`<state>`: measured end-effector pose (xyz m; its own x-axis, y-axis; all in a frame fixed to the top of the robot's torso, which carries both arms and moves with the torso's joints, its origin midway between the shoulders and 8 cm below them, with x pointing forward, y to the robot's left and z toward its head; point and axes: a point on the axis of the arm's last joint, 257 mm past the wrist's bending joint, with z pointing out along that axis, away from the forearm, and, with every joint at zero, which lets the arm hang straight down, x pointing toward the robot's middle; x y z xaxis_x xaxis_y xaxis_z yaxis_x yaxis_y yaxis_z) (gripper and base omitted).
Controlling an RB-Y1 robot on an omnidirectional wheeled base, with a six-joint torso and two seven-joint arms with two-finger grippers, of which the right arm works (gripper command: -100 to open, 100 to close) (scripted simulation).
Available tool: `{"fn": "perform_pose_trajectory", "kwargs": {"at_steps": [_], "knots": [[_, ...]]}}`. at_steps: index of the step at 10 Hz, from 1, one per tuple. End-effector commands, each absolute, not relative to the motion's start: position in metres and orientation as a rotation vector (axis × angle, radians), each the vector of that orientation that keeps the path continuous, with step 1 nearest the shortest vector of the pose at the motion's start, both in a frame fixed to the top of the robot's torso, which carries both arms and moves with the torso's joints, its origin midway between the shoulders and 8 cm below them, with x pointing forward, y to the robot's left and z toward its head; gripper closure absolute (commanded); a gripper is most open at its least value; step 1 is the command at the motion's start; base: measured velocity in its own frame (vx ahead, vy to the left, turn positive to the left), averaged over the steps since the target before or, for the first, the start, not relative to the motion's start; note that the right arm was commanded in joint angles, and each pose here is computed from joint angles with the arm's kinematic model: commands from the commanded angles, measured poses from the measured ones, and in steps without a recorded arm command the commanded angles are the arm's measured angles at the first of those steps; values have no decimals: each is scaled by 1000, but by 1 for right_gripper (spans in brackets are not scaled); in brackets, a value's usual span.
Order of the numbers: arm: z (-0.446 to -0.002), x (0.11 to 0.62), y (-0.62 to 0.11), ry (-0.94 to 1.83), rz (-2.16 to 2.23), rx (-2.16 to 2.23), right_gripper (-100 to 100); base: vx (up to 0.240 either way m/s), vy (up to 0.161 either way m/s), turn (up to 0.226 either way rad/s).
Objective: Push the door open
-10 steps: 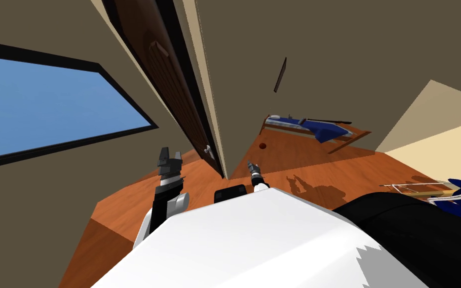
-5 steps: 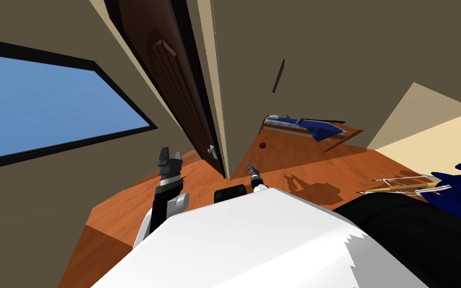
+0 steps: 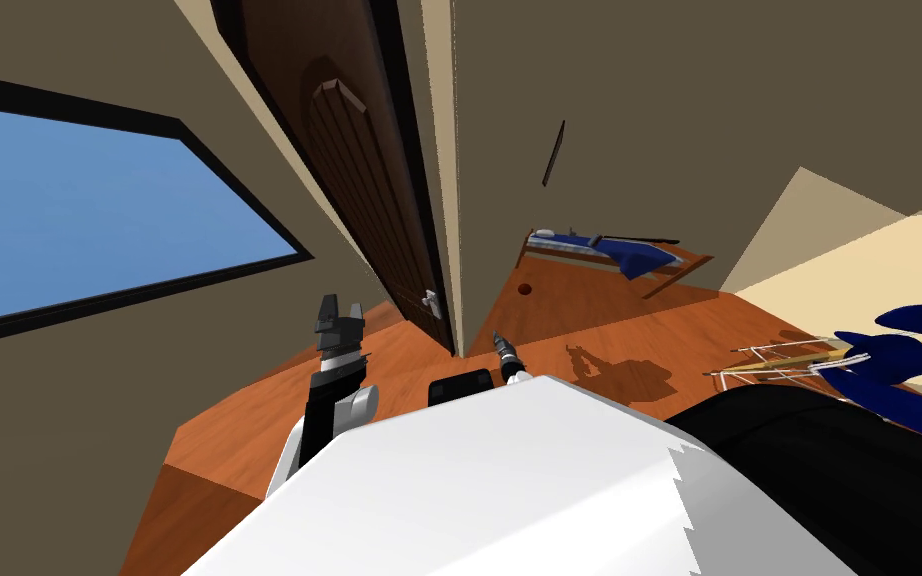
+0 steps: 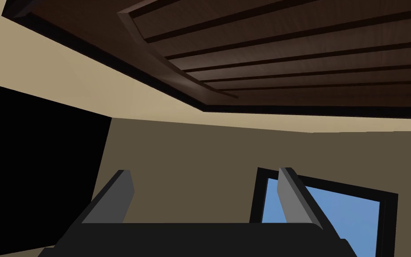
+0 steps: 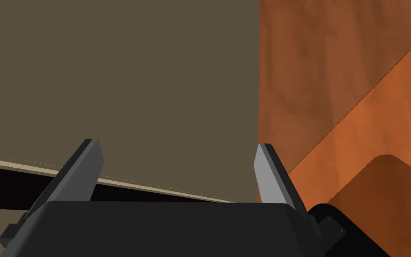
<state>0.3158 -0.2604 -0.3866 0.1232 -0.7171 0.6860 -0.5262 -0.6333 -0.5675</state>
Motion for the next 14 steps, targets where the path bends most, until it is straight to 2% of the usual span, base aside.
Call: {"fn": "perform_pose_trajectory", "kwargs": {"at_steps": [1, 14], "knots": [[-397, 309, -257, 1282, -1468, -2204, -100, 4, 109, -49], [-475, 245, -223, 1604, -1009, -2154, -100, 10, 113, -42]]}}
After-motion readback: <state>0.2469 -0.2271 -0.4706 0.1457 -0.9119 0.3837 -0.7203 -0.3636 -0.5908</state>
